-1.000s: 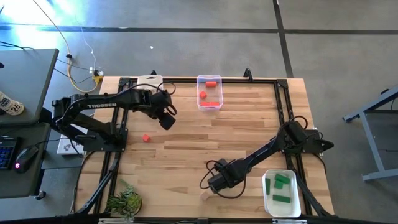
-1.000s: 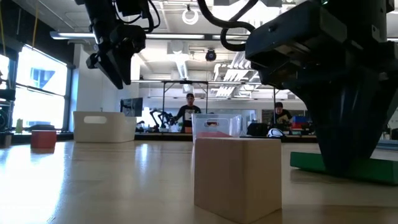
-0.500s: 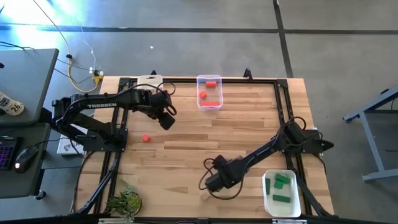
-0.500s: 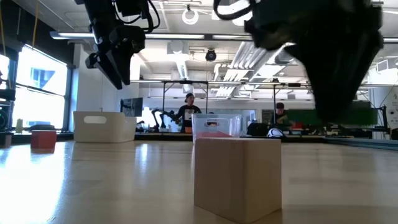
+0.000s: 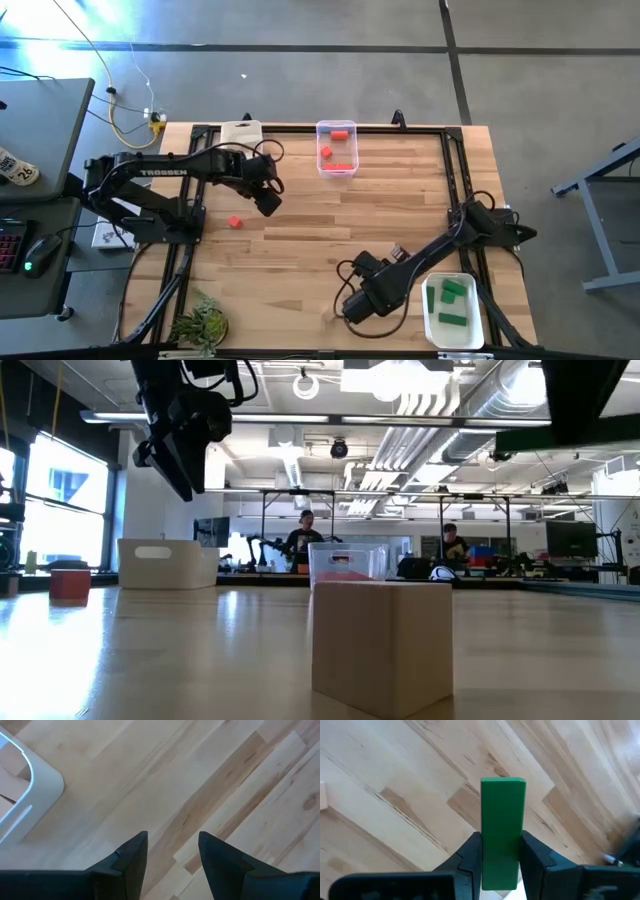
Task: Sort & place blocks by color
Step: Put the green block into the bottom white bin
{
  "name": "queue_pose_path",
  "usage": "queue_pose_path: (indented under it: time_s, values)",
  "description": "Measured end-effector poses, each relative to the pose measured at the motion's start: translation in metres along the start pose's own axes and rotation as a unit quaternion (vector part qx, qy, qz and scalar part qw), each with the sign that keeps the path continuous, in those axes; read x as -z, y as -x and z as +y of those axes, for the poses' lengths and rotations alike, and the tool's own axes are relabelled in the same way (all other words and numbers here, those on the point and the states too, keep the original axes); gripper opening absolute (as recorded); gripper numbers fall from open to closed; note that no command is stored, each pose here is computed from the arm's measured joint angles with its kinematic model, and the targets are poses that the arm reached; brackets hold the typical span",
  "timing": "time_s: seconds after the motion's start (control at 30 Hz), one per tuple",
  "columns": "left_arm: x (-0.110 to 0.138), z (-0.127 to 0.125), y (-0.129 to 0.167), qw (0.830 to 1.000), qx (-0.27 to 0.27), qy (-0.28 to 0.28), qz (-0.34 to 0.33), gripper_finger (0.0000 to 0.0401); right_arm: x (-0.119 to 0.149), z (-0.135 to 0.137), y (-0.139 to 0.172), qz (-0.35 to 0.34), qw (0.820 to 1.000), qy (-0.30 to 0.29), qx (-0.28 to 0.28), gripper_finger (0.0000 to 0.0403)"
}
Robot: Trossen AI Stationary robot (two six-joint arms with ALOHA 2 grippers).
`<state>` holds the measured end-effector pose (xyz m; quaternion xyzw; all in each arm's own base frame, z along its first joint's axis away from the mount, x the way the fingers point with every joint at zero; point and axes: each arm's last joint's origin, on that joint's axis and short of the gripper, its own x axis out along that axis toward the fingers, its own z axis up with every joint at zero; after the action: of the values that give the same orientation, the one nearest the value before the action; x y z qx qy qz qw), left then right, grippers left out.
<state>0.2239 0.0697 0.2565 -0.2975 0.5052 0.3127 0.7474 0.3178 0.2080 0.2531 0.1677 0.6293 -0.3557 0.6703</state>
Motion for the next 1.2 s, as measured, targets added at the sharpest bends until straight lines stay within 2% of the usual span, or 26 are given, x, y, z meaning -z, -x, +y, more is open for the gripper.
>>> queue_pose_path:
  time_s: [0.33, 0.63, 1.0, 1.2]
  values:
    - [0.019, -0.008, 0.002, 0.999, -0.029, -0.013, 0.045, 0.0163, 0.039, 0.000, 0.011, -0.015, 1.000, -0.011, -0.012, 0.0073]
    - [0.041, -0.009, 0.007, 0.991, -0.102, 0.008, 0.083, 0.0163, 0.080, 0.002, 0.018, -0.016, 0.994, -0.103, -0.024, 0.0073]
    - [0.055, -0.014, 0.002, 0.989, -0.116, 0.027, 0.089, 0.0163, 0.146, -0.004, 0.027, 0.032, 0.977, -0.212, -0.023, 0.0073]
    - [0.068, -0.008, -0.010, 0.984, -0.138, 0.027, 0.108, 0.0163, 0.168, -0.009, 0.027, 0.063, 0.976, -0.206, -0.006, 0.0073]
